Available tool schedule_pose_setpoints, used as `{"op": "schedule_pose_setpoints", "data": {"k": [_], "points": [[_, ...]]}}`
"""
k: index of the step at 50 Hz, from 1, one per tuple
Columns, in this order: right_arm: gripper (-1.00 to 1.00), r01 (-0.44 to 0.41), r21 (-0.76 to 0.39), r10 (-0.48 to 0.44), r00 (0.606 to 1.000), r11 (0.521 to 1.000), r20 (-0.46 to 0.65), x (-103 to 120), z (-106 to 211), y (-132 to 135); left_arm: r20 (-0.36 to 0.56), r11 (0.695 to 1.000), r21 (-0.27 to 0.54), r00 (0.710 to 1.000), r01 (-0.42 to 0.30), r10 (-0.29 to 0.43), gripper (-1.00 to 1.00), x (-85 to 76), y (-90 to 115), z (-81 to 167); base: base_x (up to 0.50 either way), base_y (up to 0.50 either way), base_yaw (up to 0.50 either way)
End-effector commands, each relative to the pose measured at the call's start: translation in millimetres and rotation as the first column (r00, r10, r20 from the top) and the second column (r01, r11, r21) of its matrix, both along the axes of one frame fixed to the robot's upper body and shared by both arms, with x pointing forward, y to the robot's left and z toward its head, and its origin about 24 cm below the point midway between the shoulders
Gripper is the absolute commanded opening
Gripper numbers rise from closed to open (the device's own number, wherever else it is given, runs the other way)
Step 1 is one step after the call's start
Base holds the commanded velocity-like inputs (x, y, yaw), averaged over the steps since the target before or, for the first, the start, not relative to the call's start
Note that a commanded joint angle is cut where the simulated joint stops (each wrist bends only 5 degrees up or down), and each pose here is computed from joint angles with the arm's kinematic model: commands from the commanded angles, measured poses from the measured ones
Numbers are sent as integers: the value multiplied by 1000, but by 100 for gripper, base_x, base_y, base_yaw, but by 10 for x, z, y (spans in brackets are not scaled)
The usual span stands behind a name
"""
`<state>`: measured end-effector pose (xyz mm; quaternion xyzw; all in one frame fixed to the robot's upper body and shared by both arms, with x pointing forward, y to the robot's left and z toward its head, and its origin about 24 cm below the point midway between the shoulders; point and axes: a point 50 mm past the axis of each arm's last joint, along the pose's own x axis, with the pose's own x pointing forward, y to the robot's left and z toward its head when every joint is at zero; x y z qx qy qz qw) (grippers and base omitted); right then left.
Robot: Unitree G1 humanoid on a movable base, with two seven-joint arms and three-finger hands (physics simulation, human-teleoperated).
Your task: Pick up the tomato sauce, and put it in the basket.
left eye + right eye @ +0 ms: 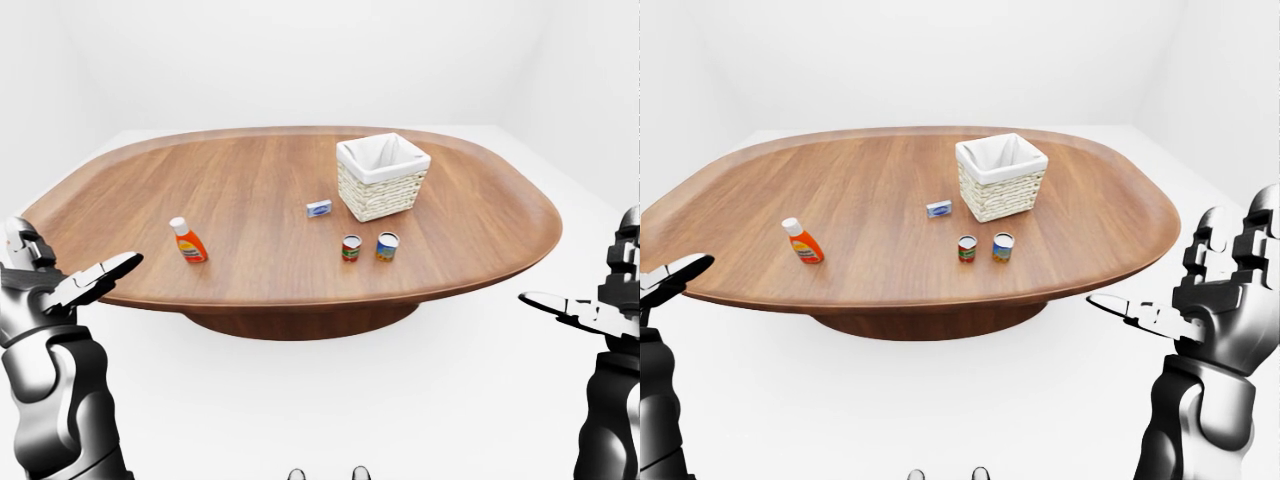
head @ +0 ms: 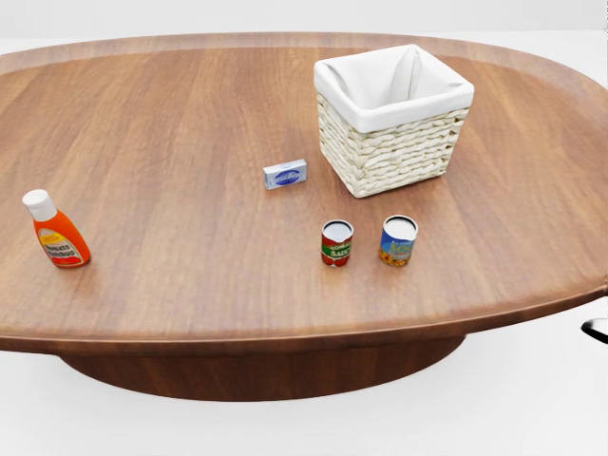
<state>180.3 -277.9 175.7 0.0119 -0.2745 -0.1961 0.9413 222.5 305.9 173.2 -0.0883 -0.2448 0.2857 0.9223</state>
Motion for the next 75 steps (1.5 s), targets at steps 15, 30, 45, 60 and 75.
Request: {"op": "schedule_pose_setpoints", "data": {"k": [15, 30, 45, 60, 75], "points": [[100, -3, 11, 3, 1000, 1000, 1, -25, -12, -11, 41, 1000, 12, 999, -10, 10, 100, -73, -9, 82, 0, -30, 0], [100, -4, 7, 4, 1000, 1000, 11, -42, 10, 9, 42, 1000, 12, 999, -3, 2, 100, -73, -15, 81, 0, -34, 0], [100, -6, 2, 6, 1000, 1000, 16, -38, 23, 23, 43, 1000, 16, 999, -3, 3, 100, -69, -19, 90, 0, -38, 0], [100, -6, -25, 6, 1000, 1000, 10, -30, 35, 53, 25, 1000, 11, 1000, 2, -3, 100, -39, -17, 50, 2, -10, 0], [100, -4, -32, 4, 1000, 999, 24, -57, 63, 64, 12, 1000, 7, 1000, 5, -5, 100, -21, -17, 20, 41, 0, 0]]}}
